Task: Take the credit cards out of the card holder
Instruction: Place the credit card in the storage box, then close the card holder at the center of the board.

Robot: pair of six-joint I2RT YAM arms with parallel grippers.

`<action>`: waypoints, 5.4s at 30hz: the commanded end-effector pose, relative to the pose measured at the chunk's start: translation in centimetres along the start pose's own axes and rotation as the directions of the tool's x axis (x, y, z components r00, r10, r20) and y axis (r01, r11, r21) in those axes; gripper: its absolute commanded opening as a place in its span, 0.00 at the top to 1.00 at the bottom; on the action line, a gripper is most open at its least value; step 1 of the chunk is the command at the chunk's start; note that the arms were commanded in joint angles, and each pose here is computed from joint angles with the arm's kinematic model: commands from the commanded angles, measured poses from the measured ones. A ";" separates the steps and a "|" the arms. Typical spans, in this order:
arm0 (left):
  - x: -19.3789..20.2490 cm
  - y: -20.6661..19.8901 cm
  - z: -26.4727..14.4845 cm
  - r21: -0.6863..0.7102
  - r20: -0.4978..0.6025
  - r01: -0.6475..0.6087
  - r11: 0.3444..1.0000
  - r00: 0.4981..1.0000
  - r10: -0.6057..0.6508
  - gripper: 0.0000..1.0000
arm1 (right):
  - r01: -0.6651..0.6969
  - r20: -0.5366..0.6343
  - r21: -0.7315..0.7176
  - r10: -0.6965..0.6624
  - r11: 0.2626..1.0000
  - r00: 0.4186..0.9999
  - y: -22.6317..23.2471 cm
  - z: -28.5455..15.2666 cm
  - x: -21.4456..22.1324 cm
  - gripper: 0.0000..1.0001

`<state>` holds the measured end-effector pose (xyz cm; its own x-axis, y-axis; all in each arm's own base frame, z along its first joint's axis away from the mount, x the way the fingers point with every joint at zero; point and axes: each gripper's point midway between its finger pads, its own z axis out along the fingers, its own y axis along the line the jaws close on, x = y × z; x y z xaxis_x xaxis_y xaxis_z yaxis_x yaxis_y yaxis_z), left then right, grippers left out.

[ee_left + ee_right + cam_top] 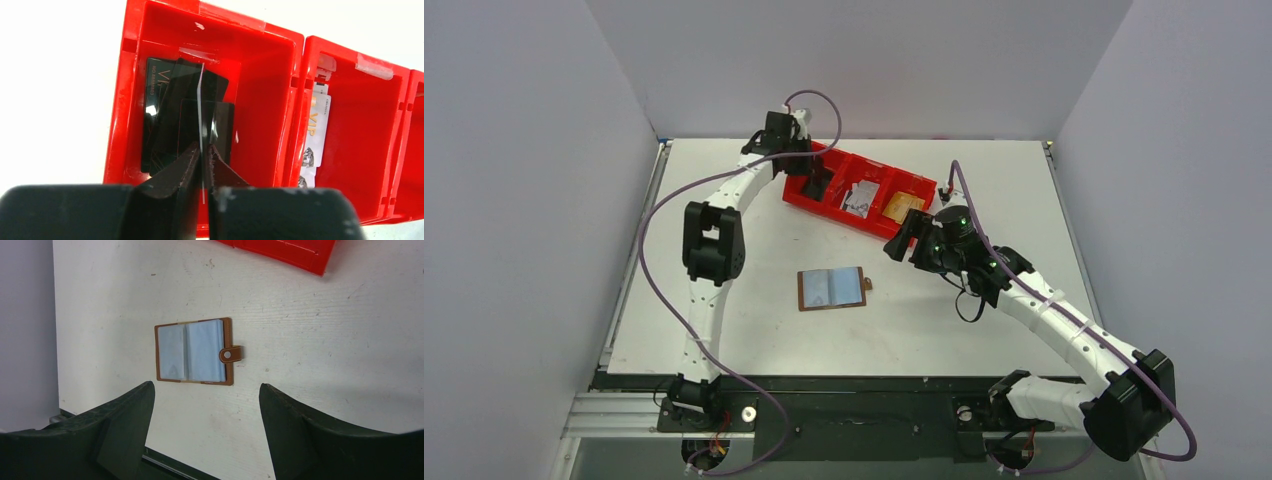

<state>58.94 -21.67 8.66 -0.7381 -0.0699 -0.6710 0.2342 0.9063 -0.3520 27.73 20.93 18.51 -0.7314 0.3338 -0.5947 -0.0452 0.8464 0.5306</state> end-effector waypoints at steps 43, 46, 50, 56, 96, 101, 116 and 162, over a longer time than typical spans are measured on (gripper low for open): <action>-1.7 -3.8 -18.1 -0.083 0.167 0.054 0.995 0.985 -0.039 0.45 | 0.032 -0.006 0.010 -0.032 0.999 0.999 0.2 2.8 0.0 0.27; 0.3 -3.8 -19.2 -0.076 0.148 0.098 0.992 0.985 -0.085 0.45 | 0.040 -0.024 0.007 -0.039 0.999 0.999 0.4 3.5 0.5 0.27; 3.7 -4.0 -20.6 -0.072 0.106 0.138 0.988 0.986 -0.130 0.45 | 0.046 -0.049 0.009 -0.046 0.999 0.998 0.7 4.5 1.3 0.28; 8.9 -3.8 -21.6 -0.065 0.034 0.189 0.980 0.982 -0.187 0.45 | 0.074 -0.087 0.028 -0.072 0.997 0.994 1.0 6.1 2.8 0.28; 24.0 -2.2 -19.0 -0.063 -0.238 0.330 0.942 0.912 -0.335 0.45 | 0.279 -0.205 0.181 -0.241 0.943 0.949 -0.7 11.8 7.1 0.37; 24.2 -2.3 -18.6 -0.067 -0.248 0.328 0.942 0.909 -0.334 0.46 | 0.287 -0.217 0.193 -0.245 0.938 0.945 -1.0 12.3 7.4 0.37; 25.5 -2.3 -17.9 -0.086 -0.277 0.321 0.943 0.902 -0.332 0.47 | 0.291 -0.234 0.241 -0.236 0.926 0.943 -2.3 13.2 8.1 0.68; 27.0 -3.3 -15.5 -0.122 -0.306 0.300 0.946 0.895 -0.323 0.94 | 0.297 -0.162 0.085 -0.281 0.951 0.946 7.3 10.0 5.9 1.00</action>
<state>26.44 -18.81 1.45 -0.9459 -0.2219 -0.2368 -0.0986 0.8917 -0.4417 29.54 31.62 11.63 -0.7945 -0.0149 -0.6071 -0.1954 0.9528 0.2323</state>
